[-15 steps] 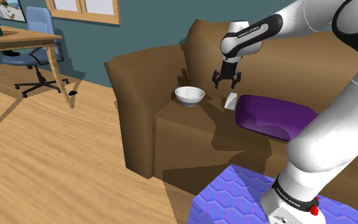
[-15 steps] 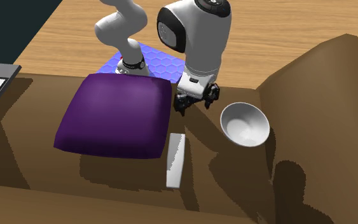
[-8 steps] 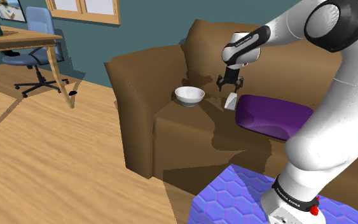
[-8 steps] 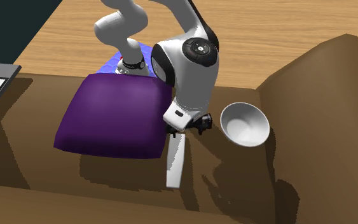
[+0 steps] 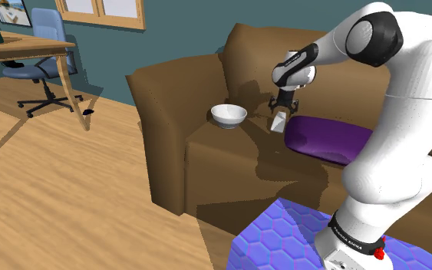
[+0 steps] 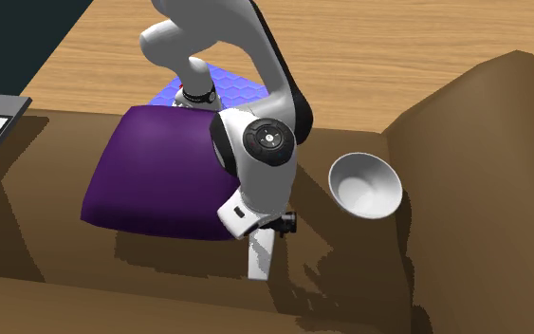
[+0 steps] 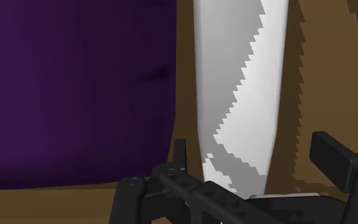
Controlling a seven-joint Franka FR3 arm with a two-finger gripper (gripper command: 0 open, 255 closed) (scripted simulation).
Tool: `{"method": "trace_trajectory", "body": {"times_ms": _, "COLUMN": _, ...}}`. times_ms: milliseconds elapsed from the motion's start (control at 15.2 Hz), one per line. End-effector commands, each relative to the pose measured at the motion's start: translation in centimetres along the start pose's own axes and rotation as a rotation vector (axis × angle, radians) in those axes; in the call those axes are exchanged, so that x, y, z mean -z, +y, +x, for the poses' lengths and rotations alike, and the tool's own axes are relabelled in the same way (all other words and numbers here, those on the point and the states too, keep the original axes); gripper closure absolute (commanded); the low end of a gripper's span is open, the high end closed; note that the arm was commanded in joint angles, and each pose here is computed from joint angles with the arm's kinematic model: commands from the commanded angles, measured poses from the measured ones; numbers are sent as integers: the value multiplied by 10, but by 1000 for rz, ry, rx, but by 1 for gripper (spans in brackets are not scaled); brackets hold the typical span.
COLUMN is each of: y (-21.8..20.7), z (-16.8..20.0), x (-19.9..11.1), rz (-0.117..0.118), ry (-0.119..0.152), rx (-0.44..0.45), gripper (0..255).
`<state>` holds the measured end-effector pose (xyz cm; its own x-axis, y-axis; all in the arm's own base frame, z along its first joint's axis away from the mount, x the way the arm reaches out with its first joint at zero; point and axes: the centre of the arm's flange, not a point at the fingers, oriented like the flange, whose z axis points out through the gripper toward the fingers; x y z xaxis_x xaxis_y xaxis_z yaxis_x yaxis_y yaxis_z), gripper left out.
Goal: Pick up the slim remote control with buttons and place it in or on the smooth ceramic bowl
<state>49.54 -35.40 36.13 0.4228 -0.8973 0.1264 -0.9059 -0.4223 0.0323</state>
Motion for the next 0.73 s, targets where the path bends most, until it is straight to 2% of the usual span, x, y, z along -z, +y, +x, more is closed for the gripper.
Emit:
{"method": "trace_trajectory", "body": {"times_ms": 0, "y": 0, "z": 2, "x": -11, "rz": -1, "ry": -1, "rx": -7, "gripper": 0}}
{"method": "trace_trajectory", "body": {"times_ms": 330, "y": 0, "z": 2, "x": -35, "rz": -1, "ry": -1, "rx": -7, "gripper": 0}}
{"method": "trace_trajectory", "body": {"times_ms": 660, "y": 0, "z": 2, "x": -35, "rz": -1, "ry": -1, "rx": -7, "gripper": 0}}
